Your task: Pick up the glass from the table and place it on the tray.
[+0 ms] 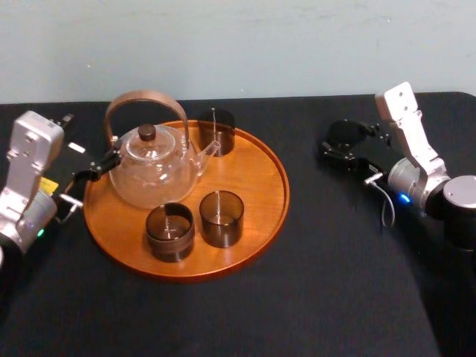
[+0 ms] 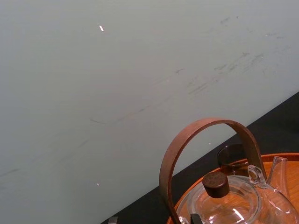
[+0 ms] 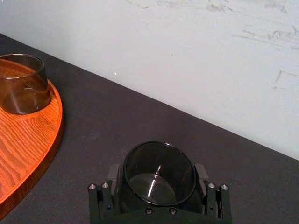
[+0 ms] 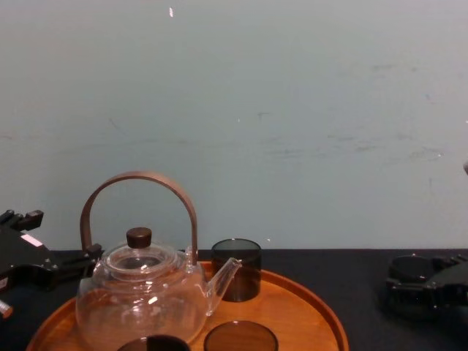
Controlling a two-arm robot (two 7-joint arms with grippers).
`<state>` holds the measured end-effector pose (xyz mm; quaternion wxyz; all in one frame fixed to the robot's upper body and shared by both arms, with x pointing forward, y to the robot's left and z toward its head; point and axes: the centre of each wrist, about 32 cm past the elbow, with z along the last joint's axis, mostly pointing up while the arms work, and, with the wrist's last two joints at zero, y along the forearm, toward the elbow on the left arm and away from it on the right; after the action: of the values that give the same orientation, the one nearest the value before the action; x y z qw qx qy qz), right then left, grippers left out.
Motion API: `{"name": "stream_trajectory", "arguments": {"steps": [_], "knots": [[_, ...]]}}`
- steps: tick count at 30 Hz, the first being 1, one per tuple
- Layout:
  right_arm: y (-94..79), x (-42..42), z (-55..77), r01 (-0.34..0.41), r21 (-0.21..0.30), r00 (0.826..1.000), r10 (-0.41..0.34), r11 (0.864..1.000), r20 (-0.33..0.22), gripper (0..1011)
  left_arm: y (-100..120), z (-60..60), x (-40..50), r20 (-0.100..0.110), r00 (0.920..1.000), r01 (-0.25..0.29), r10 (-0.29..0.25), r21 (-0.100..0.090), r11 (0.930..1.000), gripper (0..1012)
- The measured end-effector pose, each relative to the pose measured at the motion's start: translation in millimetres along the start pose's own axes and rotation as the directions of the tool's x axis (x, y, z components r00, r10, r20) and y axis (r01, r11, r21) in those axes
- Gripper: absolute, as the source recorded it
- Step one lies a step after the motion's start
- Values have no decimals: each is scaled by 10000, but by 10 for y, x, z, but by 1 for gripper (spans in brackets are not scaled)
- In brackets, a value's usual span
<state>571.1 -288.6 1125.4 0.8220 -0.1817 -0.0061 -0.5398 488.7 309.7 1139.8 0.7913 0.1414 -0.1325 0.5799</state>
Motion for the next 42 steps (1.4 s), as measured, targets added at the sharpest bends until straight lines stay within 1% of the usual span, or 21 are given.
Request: {"name": "stream_trajectory", "arguments": {"steps": [3, 5, 6, 10, 34, 42], "knots": [[-1, 0, 0, 0, 4, 10000, 0, 10000, 1, 997, 0, 0, 0, 0, 10000, 0, 0, 0, 10000, 1010], [-2, 0, 0, 0, 7, 10000, 0, 10000, 0, 978, 0, 0, 0, 0, 10000, 1, -1, 1, 10000, 1009], [-3, 0, 1, -1, 11, 10000, 1, 10000, -6, 948, 0, 0, 0, 0, 10000, 1, -1, 1, 10000, 1010], [-5, 0, 0, 2, 13, 10000, -2, 10000, -11, 930, 0, 0, 0, 1, 10000, 1, -1, 1, 10000, 1010], [-10, 2, -4, 7, 2, 10000, -7, 10000, -22, 927, 0, 0, 0, 0, 10000, 1, -1, 1, 10000, 1010], [-26, 5, -24, -69, 69, 9998, 70, 10000, -161, 927, 0, 0, 0, 0, 10000, 1, -1, 0, 10000, 1010]]}}
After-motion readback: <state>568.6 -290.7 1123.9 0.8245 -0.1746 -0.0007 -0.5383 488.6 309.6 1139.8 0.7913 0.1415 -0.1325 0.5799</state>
